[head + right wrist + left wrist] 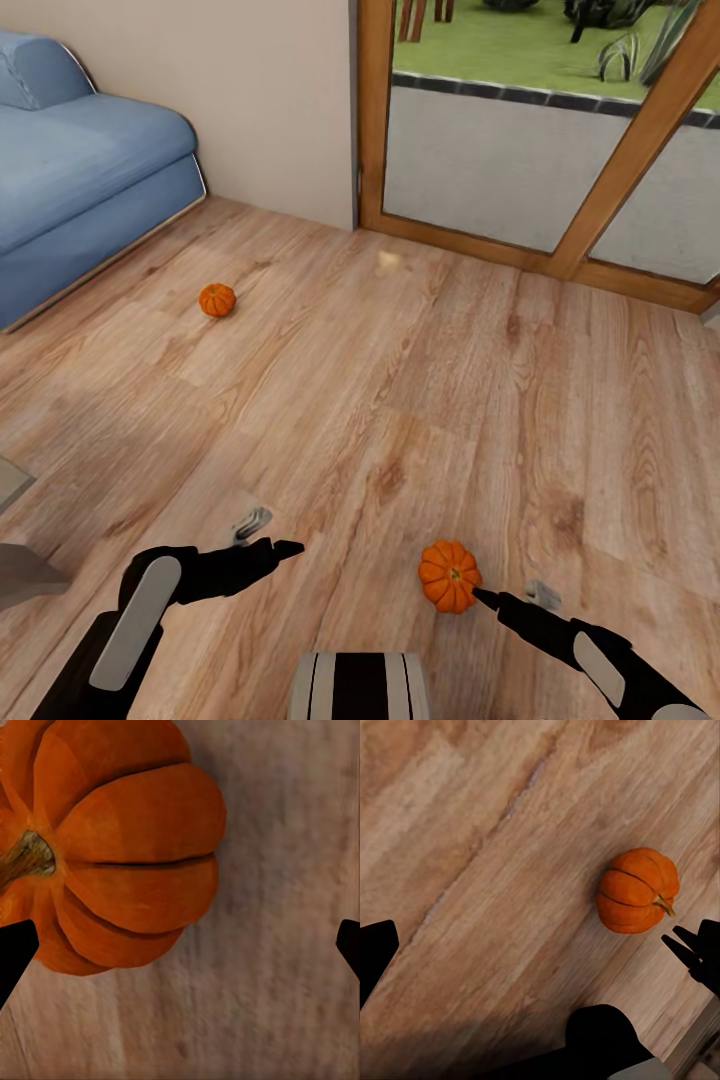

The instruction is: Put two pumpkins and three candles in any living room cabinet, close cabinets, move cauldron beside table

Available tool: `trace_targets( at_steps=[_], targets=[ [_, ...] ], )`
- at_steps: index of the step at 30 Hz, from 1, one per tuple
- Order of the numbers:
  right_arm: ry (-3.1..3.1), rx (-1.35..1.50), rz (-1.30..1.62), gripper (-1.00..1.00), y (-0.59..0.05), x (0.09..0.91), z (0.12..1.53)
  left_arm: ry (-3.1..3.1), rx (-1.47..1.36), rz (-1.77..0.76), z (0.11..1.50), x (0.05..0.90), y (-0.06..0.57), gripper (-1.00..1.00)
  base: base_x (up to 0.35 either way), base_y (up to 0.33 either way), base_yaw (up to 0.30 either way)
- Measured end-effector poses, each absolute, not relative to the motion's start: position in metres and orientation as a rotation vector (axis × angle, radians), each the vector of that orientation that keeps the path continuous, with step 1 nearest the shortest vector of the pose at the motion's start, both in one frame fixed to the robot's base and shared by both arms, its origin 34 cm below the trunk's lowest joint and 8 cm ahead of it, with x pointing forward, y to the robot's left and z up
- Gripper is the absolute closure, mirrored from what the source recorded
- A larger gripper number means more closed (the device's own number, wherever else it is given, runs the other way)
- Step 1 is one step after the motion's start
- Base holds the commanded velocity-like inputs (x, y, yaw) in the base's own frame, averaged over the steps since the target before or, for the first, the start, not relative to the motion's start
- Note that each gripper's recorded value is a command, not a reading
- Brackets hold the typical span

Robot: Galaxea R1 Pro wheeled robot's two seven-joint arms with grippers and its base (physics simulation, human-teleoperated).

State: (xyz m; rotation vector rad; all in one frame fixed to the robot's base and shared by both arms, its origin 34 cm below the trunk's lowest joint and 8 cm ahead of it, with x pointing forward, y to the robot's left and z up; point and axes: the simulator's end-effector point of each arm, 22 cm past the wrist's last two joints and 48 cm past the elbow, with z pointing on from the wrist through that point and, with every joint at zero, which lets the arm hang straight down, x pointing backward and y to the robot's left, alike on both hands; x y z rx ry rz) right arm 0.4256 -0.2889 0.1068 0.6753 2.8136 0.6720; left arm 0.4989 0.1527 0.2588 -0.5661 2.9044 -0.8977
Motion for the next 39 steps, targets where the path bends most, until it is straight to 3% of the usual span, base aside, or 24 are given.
trace_targets(
  at_steps=[39],
  targets=[
    [2.836, 0.688, 0.663, -1.0, -0.288, 0.412, 0.092, 2.941, -0.586, -0.9, 0.241, 0.488, 0.151, -1.0, 0.033, 0.019, 0.0]
  ],
)
